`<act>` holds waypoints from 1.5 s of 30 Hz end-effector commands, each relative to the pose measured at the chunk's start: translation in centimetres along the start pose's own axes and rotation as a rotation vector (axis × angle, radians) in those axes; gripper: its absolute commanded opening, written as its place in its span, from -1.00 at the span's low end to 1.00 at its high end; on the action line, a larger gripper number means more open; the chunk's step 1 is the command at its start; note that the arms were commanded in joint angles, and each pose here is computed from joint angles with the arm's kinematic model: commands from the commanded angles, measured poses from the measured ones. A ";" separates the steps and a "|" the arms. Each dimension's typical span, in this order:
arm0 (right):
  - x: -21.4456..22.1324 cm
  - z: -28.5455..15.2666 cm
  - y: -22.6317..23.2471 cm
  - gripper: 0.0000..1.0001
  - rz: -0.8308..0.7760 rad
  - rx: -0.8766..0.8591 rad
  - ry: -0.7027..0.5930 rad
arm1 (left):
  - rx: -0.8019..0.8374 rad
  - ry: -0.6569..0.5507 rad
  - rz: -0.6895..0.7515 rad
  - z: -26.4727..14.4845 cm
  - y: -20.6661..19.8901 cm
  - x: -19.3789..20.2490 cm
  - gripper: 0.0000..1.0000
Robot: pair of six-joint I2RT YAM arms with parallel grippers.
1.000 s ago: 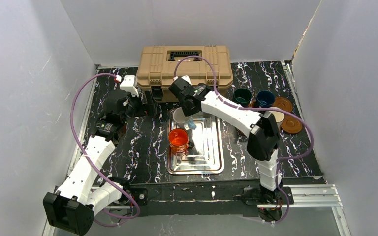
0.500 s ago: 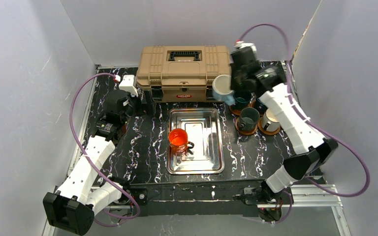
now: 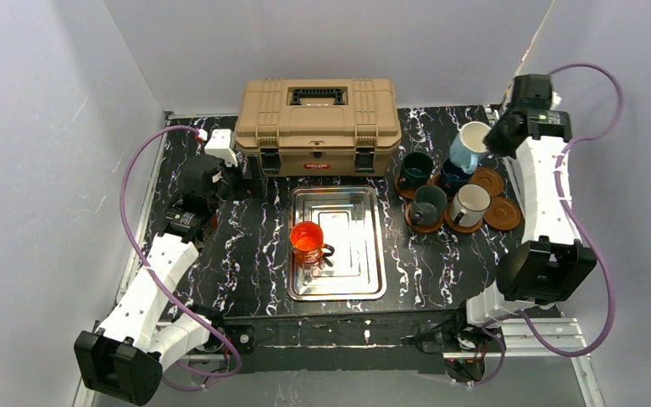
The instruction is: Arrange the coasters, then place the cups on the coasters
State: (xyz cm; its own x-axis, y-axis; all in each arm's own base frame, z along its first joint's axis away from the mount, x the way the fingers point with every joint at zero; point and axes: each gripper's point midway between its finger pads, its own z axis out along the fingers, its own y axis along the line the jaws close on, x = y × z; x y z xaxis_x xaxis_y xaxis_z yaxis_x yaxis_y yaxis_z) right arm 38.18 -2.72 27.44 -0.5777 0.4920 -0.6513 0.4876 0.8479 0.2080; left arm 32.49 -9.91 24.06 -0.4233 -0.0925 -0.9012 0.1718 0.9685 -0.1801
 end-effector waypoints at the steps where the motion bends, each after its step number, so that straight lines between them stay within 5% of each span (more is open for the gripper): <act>1: -4.9 0.7 -2.0 -0.97 0.244 -0.026 -0.122 | -0.005 -0.030 0.018 -0.7 0.0 -0.9 0.97; 9: -7.0 3.7 -8.5 -0.97 0.432 0.196 -0.163 | -0.010 -0.026 0.022 -0.8 0.1 -1.0 0.96; 22: -5.6 7.9 -12.2 -0.97 0.527 0.431 -0.157 | -0.010 -0.005 0.026 -0.5 0.1 -0.6 0.97; 45: -1.5 13.1 -12.4 -0.97 0.521 0.451 -0.022 | -0.003 0.017 0.028 -0.1 -0.2 -0.2 0.97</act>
State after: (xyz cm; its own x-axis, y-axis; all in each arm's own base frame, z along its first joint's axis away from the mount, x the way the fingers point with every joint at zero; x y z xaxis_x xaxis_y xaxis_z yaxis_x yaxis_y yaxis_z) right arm 40.27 -15.85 15.75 -0.2512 0.7976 -0.5484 0.9242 0.3660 0.1089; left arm 32.36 -9.87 23.13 -0.4517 -0.0696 -0.8894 0.1693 0.9722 -0.1620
